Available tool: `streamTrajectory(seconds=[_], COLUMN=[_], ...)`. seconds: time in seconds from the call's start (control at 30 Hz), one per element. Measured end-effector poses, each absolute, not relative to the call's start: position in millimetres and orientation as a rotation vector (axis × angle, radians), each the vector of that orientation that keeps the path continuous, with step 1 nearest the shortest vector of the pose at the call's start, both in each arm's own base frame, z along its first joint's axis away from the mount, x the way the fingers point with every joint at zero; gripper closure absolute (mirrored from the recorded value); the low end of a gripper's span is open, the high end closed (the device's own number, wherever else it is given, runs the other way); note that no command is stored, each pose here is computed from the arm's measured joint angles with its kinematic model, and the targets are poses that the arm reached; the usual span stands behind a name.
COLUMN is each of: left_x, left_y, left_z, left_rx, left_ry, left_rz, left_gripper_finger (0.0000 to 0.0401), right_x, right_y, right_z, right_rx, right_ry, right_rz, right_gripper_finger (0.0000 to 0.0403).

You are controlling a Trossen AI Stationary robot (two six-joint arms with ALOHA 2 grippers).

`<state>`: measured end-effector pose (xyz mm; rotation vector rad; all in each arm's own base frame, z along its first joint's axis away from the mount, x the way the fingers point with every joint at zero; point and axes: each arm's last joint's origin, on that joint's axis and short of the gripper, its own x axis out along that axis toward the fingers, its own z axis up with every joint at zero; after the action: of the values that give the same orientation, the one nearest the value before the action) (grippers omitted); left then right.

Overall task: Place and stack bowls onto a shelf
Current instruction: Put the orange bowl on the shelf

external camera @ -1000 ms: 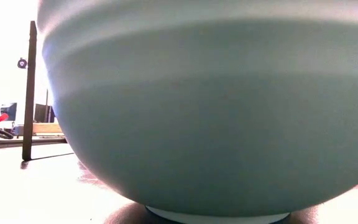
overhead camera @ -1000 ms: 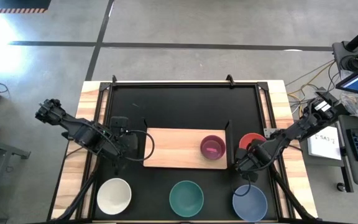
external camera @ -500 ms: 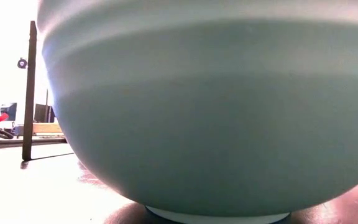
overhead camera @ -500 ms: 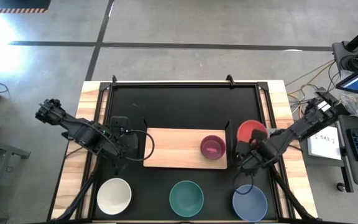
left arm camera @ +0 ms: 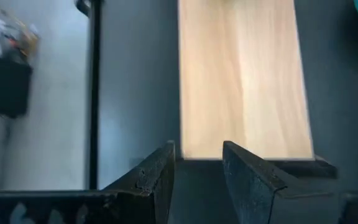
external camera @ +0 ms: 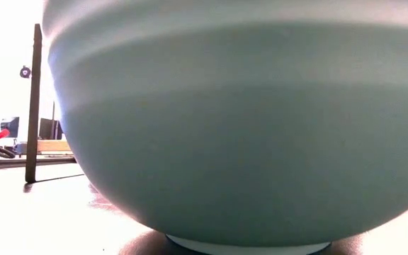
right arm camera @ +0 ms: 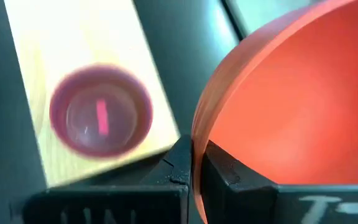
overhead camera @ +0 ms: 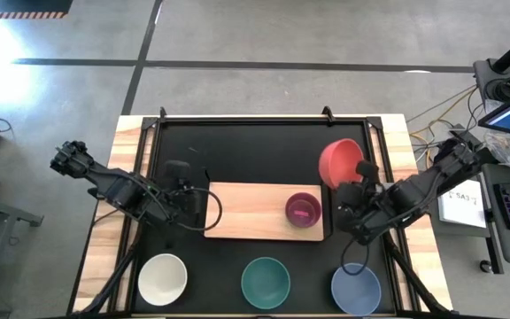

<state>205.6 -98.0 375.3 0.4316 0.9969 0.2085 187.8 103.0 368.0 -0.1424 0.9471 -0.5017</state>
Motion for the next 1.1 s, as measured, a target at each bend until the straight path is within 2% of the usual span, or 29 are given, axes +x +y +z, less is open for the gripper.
streamTrajectory(seconds=[0.13, 0.57, 0.8, 1.0, 1.1], left_x=[207.8, 208.7, 214.9, 225.8, 231.9], left_y=[-98.0, -98.3, -101.8, -108.3, -113.9], left_z=[376.9, 377.4, 380.7, 388.4, 393.5], left_rx=[0.481, 0.457, 0.503, 0.597, 0.62], left_ry=[0.962, 0.946, 0.89, 0.78, 0.712], left_rz=[0.225, 0.24, 0.192, 0.1, -0.009], left_gripper_finger=[0.0282, 0.0282, 0.0282, 0.0282, 0.0282], right_x=[192.2, 243.8, 266.7, 278.3, 284.5], right_y=[103.7, 125.3, 122.8, 123.8, 123.0], right_z=[382.7, 393.6, 368.2, 348.4, 341.5], right_rx=[-0.221, -0.457, -0.463, -0.361, -0.316], right_ry=[0.847, 0.519, 0.579, 0.665, 0.688], right_rz=[-0.478, -0.175, 0.084, 0.516, 0.626], right_gripper_finger=[0.0394, 0.0394, 0.0394, 0.0394, 0.0394])
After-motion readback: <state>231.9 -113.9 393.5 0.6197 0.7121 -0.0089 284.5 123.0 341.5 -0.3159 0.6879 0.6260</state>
